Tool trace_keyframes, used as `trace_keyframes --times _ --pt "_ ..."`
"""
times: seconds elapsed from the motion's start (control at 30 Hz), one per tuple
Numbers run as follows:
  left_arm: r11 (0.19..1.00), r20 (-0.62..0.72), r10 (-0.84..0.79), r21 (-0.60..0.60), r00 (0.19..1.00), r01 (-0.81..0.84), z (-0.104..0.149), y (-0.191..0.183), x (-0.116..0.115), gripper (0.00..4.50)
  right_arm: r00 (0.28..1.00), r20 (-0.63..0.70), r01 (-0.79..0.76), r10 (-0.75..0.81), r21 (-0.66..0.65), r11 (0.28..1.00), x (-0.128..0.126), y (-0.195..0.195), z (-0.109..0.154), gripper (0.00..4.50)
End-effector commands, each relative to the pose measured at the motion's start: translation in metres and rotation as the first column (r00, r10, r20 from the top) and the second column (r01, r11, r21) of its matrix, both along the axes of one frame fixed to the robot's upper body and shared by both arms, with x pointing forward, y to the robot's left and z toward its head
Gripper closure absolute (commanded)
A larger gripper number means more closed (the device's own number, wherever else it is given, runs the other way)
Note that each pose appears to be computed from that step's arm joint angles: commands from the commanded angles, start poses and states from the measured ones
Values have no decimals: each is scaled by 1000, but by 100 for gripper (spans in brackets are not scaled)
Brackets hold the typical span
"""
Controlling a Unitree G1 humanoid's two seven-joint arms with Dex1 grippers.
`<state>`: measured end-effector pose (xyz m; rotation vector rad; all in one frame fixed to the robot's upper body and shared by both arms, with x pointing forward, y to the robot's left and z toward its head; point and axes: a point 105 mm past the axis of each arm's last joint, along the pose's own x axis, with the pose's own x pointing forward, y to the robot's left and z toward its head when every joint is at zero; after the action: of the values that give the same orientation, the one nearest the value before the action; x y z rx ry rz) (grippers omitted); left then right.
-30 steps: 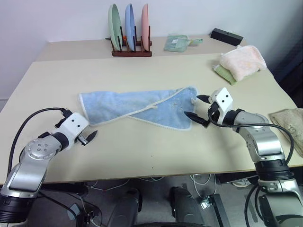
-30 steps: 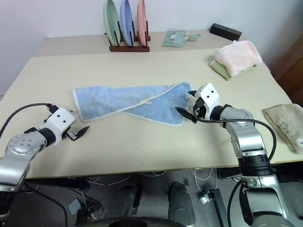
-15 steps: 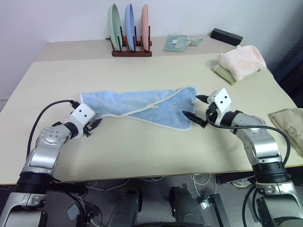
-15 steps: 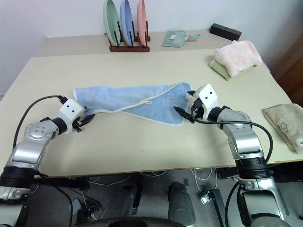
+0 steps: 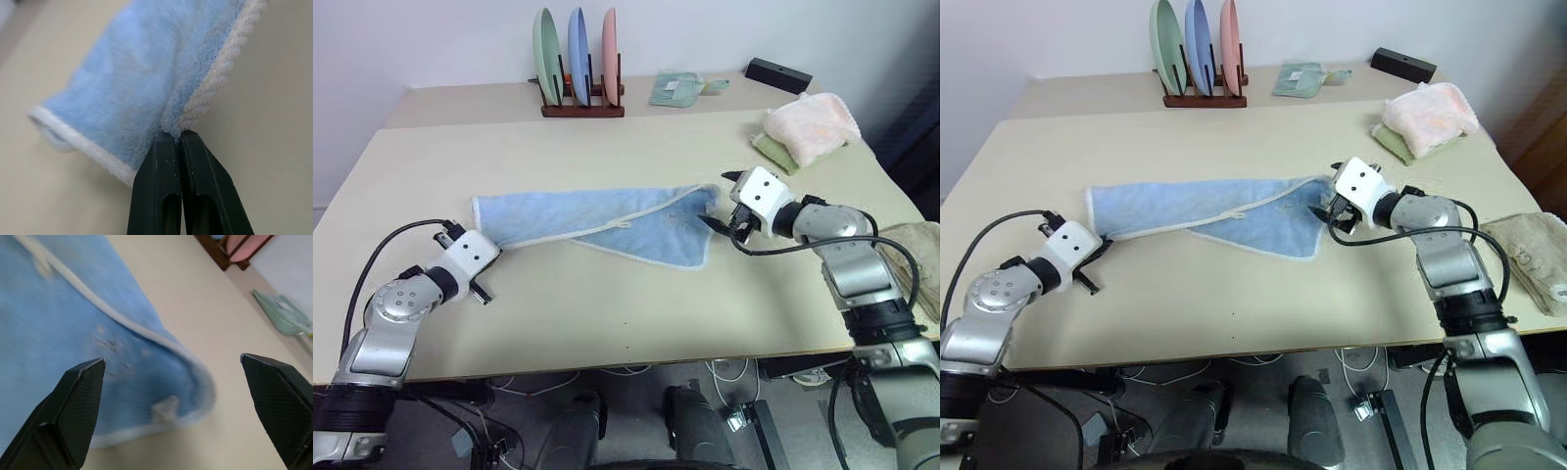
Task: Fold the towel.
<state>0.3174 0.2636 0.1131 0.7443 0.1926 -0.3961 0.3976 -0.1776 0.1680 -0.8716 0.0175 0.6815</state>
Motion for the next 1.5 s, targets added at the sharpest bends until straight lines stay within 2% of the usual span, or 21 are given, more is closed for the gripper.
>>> trace_keyframes --times 0.03,0.13,0.3,0.33,0.4,0.63,0.8,0.87,1.0,1.07,1.13,1.23,1.27,1.3,1.37,1.5 --pt "1000 50 18 16 999 -18 15 5 -2 446 997 82 -9 17 -95 995 17 -1 8 0" --pt "1000 48 24 13 999 -25 14 6 -4 446 994 99 -26 42 -157 987 30 4 6 0" --pt "999 44 38 9 998 -38 12 8 -9 446 992 104 -45 66 -192 980 45 20 5 0" --pt "999 44 41 7 998 -42 11 8 -9 449 992 101 -53 75 -202 978 47 24 2 24" --pt "999 44 45 5 998 -45 11 8 -10 450 991 100 -61 83 -211 976 48 26 0 81" --pt "998 33 64 -1 997 -64 6 13 -16 450 986 125 -85 113 -213 973 48 28 6 447" --pt "990 53 103 -100 993 -97 15 17 -10 450 979 172 -63 105 -234 970 48 19 16 447" --pt "987 82 110 -127 991 -99 27 18 -3 450 969 230 -37 91 -229 973 51 16 35 447" --pt "973 183 131 -213 974 -91 68 18 24 450 934 352 22 58 -218 976 56 12 79 447" --pt "970 332 166 -227 928 -92 121 23 52 450 876 483 104 5 -199 975 60 9 126 447" --pt "960 453 212 -264 866 -97 171 29 69 450 808 588 171 -39 -170 971 59 7 166 447" --pt "939 602 272 -336 751 -71 240 38 75 450 705 703 216 -92 -89 972 50 4 221 447" --pt "938 629 273 -343 728 -56 255 40 73 450 682 725 212 -91 -77 974 45 5 233 447" --pt "941 643 264 -336 719 -45 264 42 71 450 671 736 198 -85 -68 978 41 6 242 447" --pt "955 643 228 -295 731 -38 266 44 70 450 676 735 166 -63 -69 984 37 7 246 447" --pt "982 553 90 -187 829 17 230 39 59 450 752 655 40 69 -149 988 32 16 220 447"
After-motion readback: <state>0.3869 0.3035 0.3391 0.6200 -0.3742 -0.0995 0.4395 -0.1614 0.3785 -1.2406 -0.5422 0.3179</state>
